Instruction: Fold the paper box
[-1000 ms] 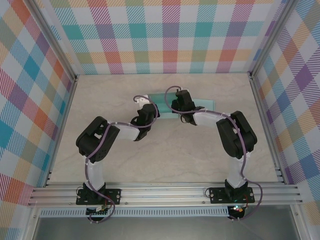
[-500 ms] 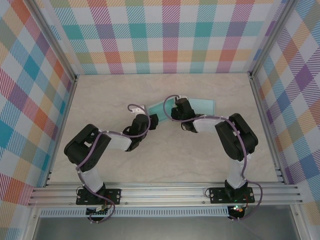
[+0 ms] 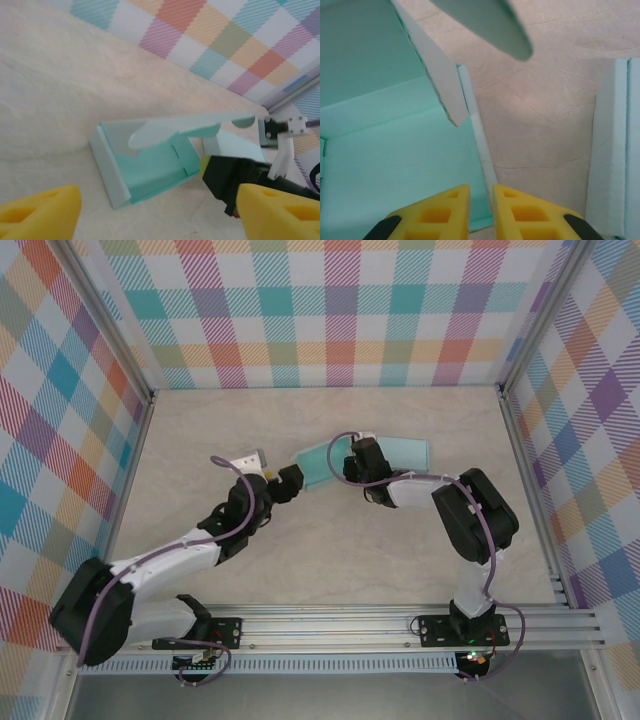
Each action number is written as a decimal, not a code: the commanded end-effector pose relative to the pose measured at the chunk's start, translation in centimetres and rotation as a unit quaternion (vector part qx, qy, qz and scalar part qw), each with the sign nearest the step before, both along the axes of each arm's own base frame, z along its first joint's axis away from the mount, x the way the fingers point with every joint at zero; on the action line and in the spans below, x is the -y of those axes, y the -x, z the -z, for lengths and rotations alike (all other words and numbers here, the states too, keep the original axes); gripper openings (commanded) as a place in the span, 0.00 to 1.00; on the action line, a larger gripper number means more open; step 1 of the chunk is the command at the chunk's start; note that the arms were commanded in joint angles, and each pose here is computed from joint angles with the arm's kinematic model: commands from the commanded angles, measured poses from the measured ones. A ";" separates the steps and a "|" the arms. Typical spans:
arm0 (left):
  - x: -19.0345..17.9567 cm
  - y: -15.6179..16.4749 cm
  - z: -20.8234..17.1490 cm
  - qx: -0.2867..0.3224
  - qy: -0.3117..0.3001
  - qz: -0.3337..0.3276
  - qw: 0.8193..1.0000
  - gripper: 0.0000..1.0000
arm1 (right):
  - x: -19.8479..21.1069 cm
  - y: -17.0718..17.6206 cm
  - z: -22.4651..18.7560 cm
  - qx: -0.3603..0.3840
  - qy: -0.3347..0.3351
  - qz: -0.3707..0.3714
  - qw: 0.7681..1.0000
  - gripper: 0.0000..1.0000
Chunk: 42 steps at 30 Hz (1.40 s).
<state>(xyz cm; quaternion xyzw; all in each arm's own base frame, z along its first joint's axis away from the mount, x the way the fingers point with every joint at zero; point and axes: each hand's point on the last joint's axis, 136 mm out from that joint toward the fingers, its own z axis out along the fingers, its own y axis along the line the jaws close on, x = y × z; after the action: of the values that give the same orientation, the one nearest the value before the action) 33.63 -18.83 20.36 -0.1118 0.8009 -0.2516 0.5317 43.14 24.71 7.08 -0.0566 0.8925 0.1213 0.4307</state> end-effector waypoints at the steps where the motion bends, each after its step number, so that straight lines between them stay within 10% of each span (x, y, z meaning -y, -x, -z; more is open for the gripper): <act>1: -3.1 -0.7 -2.3 -0.025 -0.085 -0.050 0.995 0.77 | -0.1 0.0 -1.5 0.018 0.001 -0.003 1.000 0.21; 18: 7.3 -15.6 -2.8 -0.085 -0.074 0.105 0.988 0.52 | 1.0 1.6 -2.8 0.010 -0.017 0.010 1.000 0.46; 31: 10.7 -15.8 3.8 -0.163 -0.092 0.191 0.964 0.52 | 7.9 7.6 -6.1 -0.015 -0.003 0.100 0.995 0.58; 42: 12.1 -13.4 9.3 -0.199 -0.122 0.247 0.940 0.48 | 10.7 9.9 -11.7 0.011 -0.024 0.131 0.991 1.00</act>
<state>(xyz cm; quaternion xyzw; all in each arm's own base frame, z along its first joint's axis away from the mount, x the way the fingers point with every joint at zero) 48.52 -29.88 12.48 0.0724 0.9149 -0.2447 0.3127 33.71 15.02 17.47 0.0562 0.8855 0.0938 0.4516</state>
